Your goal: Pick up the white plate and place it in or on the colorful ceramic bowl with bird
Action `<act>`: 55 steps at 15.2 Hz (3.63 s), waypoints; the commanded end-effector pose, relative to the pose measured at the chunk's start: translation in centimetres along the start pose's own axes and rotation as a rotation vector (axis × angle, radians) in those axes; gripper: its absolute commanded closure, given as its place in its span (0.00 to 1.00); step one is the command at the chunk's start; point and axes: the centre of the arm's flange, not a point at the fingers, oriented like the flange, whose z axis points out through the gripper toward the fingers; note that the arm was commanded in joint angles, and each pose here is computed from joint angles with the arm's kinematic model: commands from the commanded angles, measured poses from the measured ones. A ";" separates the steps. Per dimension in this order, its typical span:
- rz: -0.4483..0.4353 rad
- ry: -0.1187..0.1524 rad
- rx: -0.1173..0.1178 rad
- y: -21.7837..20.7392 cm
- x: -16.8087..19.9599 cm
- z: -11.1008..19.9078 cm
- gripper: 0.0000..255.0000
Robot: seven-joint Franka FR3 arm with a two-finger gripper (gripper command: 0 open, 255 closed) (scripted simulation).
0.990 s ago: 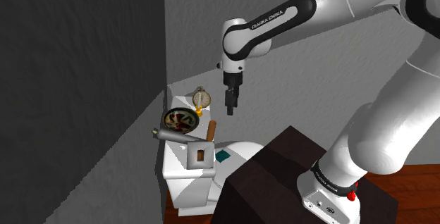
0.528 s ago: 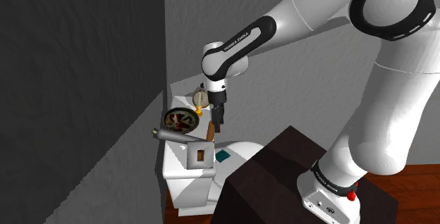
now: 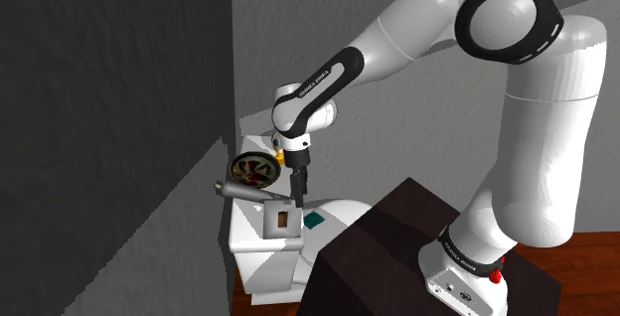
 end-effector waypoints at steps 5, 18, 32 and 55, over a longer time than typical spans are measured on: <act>0.000 -0.001 0.001 -0.1 0.1 2.0 0.00; 0.000 -0.001 0.001 -0.1 0.1 2.0 1.00; 0.000 -0.001 0.001 -2.7 -1.8 -3.4 1.00; 0.000 -0.001 0.001 3.5 3.0 -18.3 1.00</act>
